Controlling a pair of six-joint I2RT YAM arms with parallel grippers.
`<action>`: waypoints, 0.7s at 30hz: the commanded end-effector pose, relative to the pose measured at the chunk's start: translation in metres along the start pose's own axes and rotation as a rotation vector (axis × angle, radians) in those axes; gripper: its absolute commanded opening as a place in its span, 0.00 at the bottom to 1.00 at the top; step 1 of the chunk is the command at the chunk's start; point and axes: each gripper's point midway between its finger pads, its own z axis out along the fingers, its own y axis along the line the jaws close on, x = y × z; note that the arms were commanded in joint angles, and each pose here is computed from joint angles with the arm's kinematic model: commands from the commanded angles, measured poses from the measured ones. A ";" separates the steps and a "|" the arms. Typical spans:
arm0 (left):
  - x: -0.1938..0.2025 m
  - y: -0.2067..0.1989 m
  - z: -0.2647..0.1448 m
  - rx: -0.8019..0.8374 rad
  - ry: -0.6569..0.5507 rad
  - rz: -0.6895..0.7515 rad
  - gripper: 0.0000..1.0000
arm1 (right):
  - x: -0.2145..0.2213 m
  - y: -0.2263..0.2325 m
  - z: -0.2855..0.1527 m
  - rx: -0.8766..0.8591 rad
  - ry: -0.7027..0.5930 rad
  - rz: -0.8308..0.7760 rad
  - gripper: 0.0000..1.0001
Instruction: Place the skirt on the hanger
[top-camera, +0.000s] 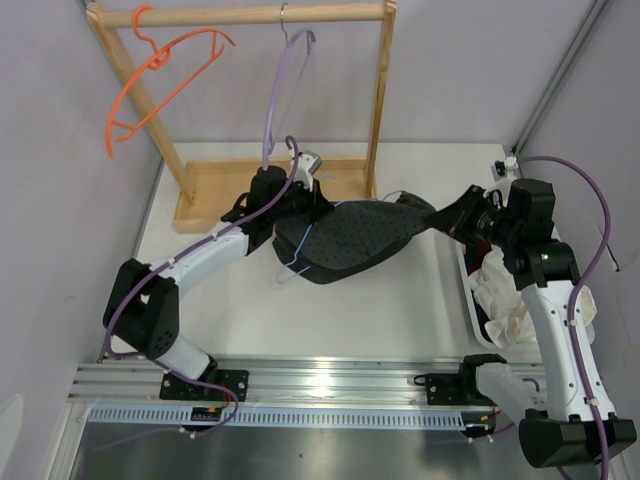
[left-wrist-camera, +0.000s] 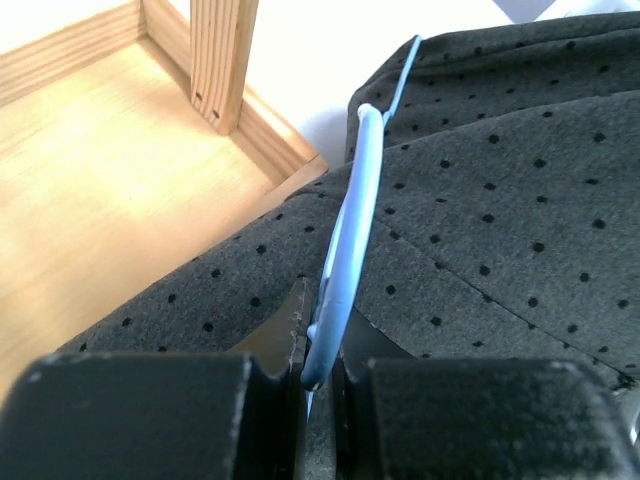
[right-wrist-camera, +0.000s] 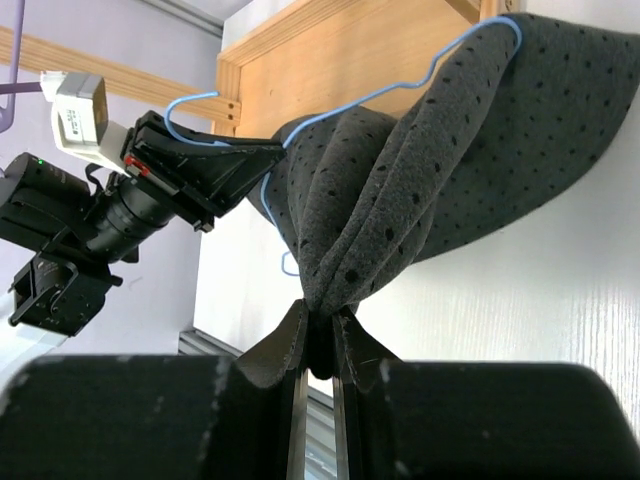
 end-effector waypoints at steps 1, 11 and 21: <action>-0.047 -0.009 -0.014 0.022 -0.142 0.091 0.00 | -0.008 0.015 -0.013 -0.031 -0.023 -0.041 0.00; -0.084 -0.050 -0.065 0.017 -0.232 0.229 0.00 | 0.006 -0.062 0.006 0.249 -0.005 -0.048 0.00; -0.071 -0.080 -0.080 0.162 -0.197 0.201 0.00 | 0.007 -0.076 0.020 0.310 0.015 -0.071 0.00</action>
